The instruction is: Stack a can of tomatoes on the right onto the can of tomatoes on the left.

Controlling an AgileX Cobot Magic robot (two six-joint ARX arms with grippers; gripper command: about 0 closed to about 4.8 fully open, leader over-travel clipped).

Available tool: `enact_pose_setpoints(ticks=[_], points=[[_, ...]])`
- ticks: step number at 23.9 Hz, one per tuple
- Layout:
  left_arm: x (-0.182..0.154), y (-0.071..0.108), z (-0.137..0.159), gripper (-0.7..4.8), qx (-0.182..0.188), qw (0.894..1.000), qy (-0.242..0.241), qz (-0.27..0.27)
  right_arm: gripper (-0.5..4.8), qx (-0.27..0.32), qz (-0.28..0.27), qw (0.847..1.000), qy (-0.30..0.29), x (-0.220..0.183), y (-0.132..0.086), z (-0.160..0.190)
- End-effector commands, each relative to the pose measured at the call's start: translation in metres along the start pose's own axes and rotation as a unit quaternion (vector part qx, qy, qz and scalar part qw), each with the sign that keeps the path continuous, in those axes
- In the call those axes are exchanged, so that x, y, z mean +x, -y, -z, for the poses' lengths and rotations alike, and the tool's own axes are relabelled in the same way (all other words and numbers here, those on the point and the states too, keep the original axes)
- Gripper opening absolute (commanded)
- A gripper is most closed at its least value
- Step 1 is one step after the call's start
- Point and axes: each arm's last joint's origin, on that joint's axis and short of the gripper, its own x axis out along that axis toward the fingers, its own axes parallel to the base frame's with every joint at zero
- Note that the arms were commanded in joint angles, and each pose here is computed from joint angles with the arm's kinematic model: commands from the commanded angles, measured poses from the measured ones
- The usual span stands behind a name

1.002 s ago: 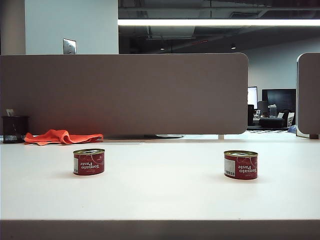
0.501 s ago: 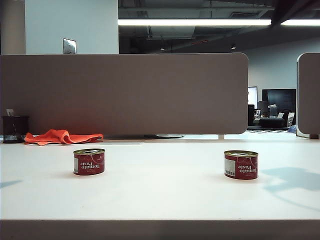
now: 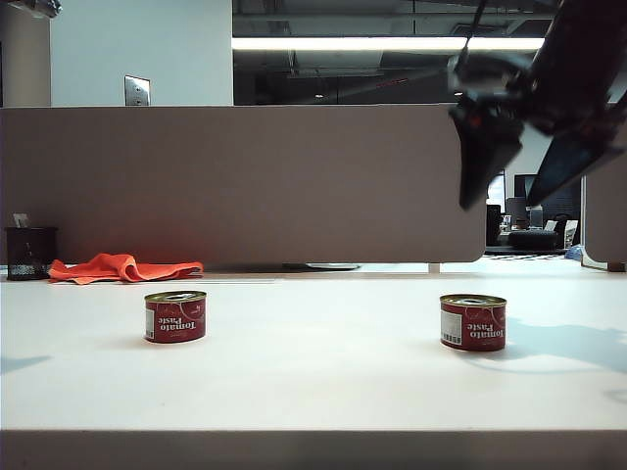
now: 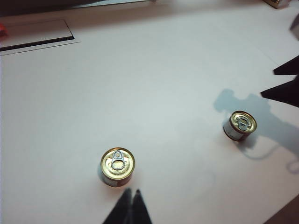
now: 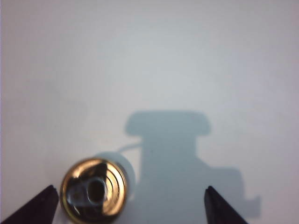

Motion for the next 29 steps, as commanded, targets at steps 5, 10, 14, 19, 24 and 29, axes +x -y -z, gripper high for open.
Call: enact_pose_setpoints(ticks=[5, 10, 14, 19, 24, 29], points=[[-0.001, 0.002, -0.003, -0.05, 0.003, 1.000, 0.007, 0.006, 4.79, 0.010, -0.040, 0.999, -0.036, 0.037, -0.007, -0.007], [-0.001, 0.002, -0.003, -0.05, 0.003, 1.000, 0.007, 0.006, 4.79, 0.009, -0.041, 0.997, -0.064, 0.050, -0.014, -0.002], [-0.001, 0.002, -0.003, -0.05, 0.003, 1.000, 0.007, 0.006, 4.79, 0.007, -0.036, 0.995, -0.090, 0.059, -0.015, 0.003], [-0.001, 0.002, -0.003, -0.05, 0.002, 1.000, 0.006, 0.006, 4.79, 0.008, -0.033, 0.992, -0.119, 0.072, -0.015, 0.010], [-0.001, 0.002, -0.003, -0.05, 0.002, 1.000, 0.005, 0.006, 4.79, 0.007, -0.033, 0.991, -0.131, 0.077, -0.018, 0.012], [-0.001, 0.002, -0.003, -0.05, 0.002, 1.000, 0.005, 0.006, 3.80, 0.016, -0.033, 0.989, -0.143, 0.077, -0.018, 0.015]])
